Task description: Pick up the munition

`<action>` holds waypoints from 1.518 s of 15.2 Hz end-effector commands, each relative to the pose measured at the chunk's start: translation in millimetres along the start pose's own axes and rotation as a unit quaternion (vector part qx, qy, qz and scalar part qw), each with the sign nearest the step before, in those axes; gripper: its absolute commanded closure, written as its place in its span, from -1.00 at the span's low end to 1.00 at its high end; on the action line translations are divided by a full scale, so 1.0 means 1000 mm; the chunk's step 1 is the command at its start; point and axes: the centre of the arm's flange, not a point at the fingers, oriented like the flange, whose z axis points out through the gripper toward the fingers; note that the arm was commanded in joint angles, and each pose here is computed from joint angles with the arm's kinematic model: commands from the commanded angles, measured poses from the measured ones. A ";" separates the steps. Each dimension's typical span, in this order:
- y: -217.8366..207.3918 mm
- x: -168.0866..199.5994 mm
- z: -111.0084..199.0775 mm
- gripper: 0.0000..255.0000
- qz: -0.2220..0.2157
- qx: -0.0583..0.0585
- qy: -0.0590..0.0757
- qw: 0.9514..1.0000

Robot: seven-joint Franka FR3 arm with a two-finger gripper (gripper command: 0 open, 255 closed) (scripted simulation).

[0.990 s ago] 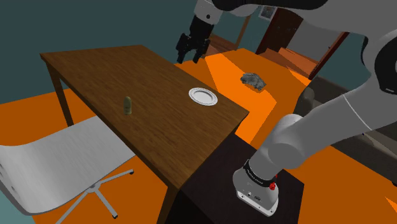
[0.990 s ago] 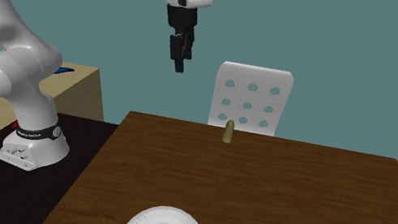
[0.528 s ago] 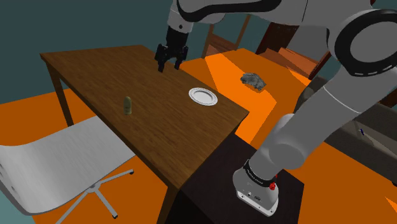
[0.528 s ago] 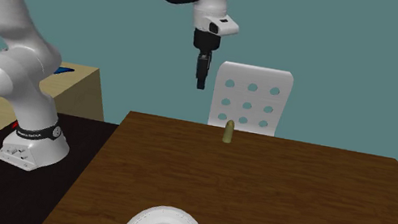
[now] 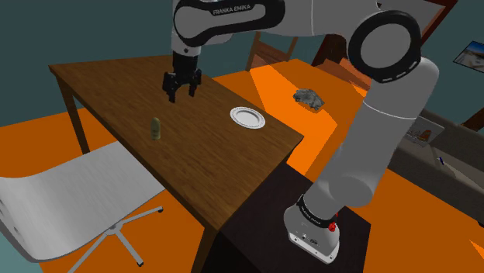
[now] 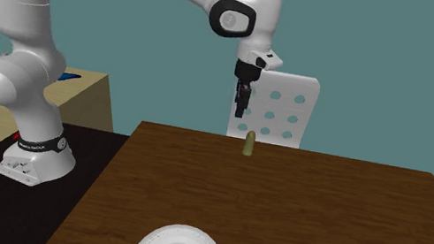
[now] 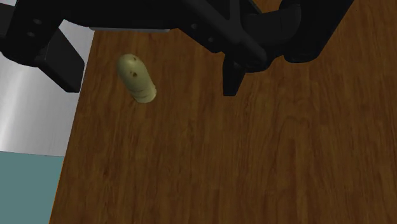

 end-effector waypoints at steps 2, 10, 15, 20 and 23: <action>-0.018 0.029 0.030 -1.00 -0.015 -0.006 -0.016 1.000; -0.059 0.090 0.104 -1.00 -0.051 -0.022 -0.053 0.997; -0.058 0.091 0.130 -1.00 -0.051 -0.022 -0.053 0.997; -0.057 0.092 0.144 1.00 -0.051 -0.022 -0.053 0.997; -0.057 0.092 0.144 1.00 -0.051 -0.022 -0.053 0.997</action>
